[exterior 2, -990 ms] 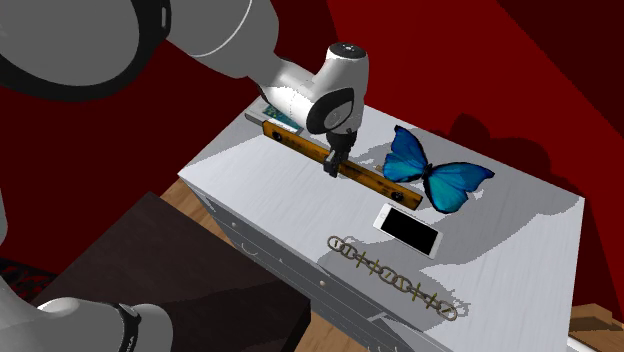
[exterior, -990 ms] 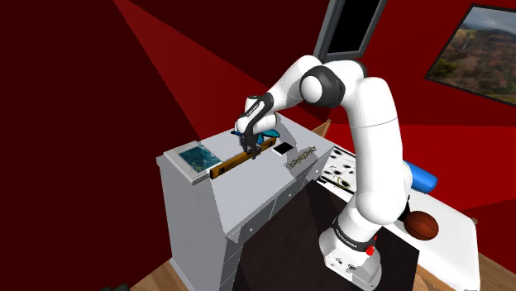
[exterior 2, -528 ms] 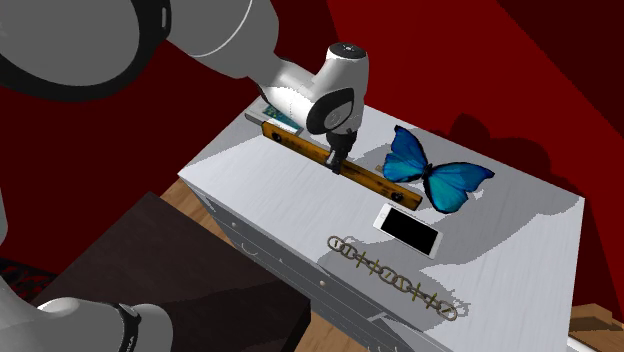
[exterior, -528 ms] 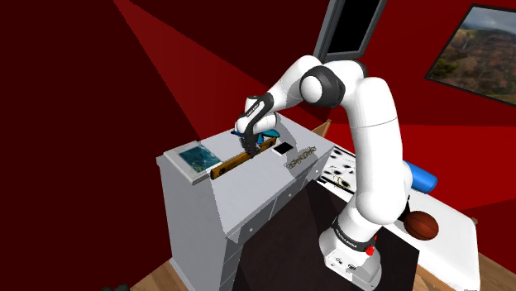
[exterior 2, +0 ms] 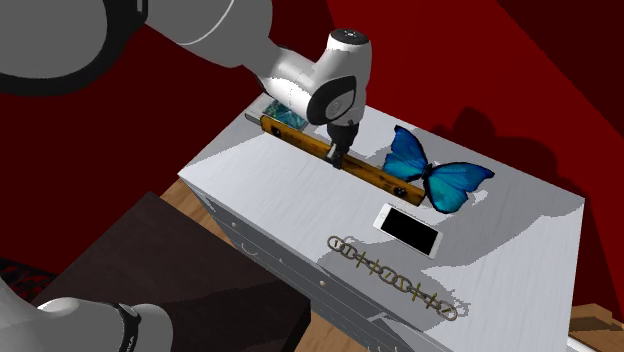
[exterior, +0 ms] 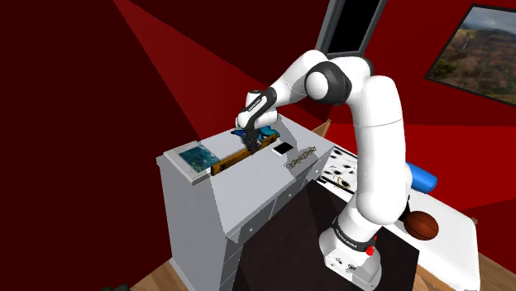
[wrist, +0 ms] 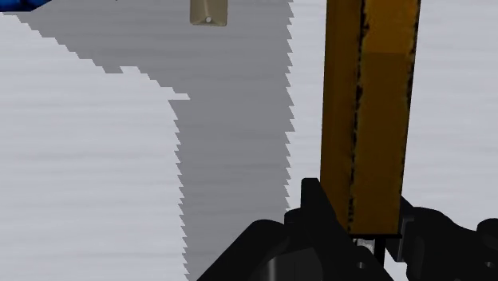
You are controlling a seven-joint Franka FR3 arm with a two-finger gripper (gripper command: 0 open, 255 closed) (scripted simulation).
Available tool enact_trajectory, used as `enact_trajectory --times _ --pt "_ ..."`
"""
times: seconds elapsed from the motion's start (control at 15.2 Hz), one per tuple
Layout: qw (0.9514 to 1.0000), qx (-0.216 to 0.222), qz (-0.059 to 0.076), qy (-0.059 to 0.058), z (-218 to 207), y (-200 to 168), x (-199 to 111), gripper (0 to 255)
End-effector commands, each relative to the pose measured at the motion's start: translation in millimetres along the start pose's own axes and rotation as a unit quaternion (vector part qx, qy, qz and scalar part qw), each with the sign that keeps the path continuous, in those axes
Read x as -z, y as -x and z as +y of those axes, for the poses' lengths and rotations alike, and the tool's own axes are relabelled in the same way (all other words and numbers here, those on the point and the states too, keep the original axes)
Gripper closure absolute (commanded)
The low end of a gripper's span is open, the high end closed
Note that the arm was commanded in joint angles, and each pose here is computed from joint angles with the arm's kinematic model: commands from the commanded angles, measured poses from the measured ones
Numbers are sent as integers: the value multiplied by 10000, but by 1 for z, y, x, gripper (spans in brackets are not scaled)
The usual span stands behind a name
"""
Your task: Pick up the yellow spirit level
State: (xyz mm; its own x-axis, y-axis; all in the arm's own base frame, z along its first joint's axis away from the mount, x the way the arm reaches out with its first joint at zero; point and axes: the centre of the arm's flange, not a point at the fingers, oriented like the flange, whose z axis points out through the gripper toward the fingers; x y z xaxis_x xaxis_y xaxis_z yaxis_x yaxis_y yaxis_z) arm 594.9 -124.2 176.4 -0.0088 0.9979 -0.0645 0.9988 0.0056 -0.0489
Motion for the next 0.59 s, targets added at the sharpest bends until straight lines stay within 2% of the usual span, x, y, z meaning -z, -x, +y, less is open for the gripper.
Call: enact_trajectory --times 0.0,0.53 --pt "10000 -1 1 2 -1 0 10 255" --pt "10000 -1 1 2 -3 3 52 255"
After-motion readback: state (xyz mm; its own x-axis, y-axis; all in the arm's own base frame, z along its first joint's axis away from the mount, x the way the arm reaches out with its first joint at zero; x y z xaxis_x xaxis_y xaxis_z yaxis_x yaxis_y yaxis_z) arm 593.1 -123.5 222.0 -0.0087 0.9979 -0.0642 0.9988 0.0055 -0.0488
